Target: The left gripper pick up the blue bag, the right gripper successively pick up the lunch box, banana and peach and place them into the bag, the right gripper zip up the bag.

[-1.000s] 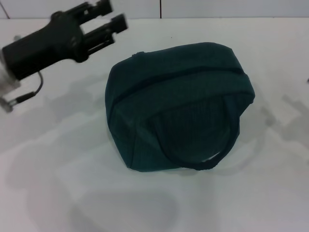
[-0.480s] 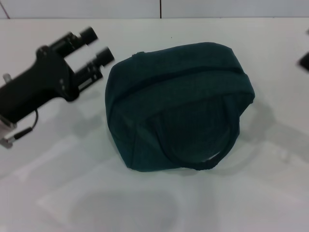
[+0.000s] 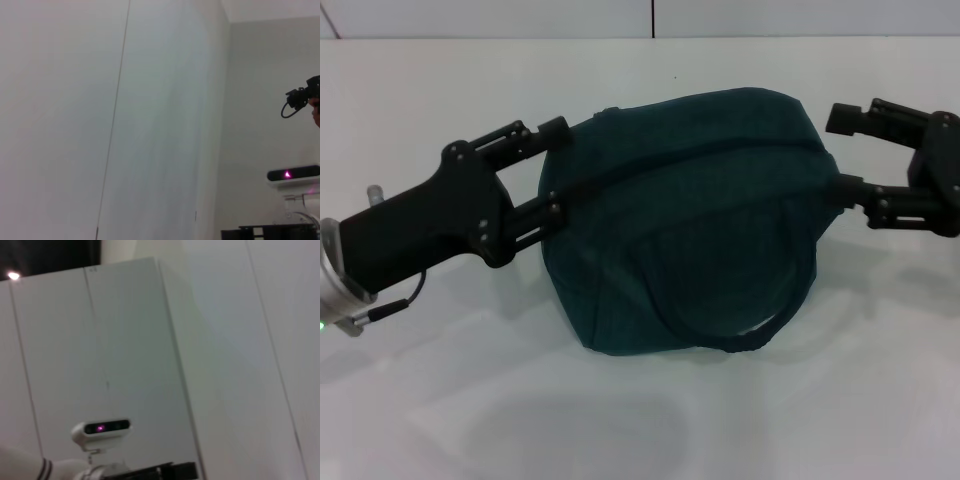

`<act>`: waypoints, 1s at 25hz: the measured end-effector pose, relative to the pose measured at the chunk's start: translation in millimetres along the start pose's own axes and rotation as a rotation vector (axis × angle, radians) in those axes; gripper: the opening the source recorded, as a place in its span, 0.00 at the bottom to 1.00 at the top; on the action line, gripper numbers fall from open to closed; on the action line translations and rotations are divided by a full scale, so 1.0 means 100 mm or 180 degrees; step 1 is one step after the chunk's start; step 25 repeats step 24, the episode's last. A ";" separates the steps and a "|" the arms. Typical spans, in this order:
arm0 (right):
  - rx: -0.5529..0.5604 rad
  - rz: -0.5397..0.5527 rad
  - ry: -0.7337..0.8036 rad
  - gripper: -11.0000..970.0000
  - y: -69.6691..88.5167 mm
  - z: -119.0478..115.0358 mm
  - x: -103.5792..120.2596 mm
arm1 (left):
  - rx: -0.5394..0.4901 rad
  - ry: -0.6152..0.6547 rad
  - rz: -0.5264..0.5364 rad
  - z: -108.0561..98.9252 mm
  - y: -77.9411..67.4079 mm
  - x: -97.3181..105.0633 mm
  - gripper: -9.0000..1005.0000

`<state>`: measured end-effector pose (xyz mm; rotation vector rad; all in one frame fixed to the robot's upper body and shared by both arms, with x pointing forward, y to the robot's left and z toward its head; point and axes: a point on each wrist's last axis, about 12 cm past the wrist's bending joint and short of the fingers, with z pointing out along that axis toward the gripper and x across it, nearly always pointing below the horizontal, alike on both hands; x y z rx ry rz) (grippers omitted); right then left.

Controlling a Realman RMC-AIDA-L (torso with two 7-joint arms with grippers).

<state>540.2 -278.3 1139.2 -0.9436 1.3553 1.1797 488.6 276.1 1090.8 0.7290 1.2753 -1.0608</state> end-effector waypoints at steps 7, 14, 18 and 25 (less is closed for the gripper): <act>0.0090 -0.0023 -0.0010 0.90 0.00 0.01 0.02 | 0.0041 0.0054 -0.0074 0.02 0.01 0.01 0.60; 0.0089 -0.0015 -0.0012 0.90 0.00 0.02 0.03 | 0.0083 0.0107 -0.0146 0.05 0.02 0.01 0.60; 0.0088 -0.0018 -0.0005 0.90 0.00 0.02 0.04 | 0.0095 0.0137 -0.0194 0.05 0.03 0.01 0.60; 0.0083 -0.0033 -0.0001 0.90 0.00 0.03 0.04 | 0.0080 0.0135 -0.0191 0.05 0.03 0.01 0.60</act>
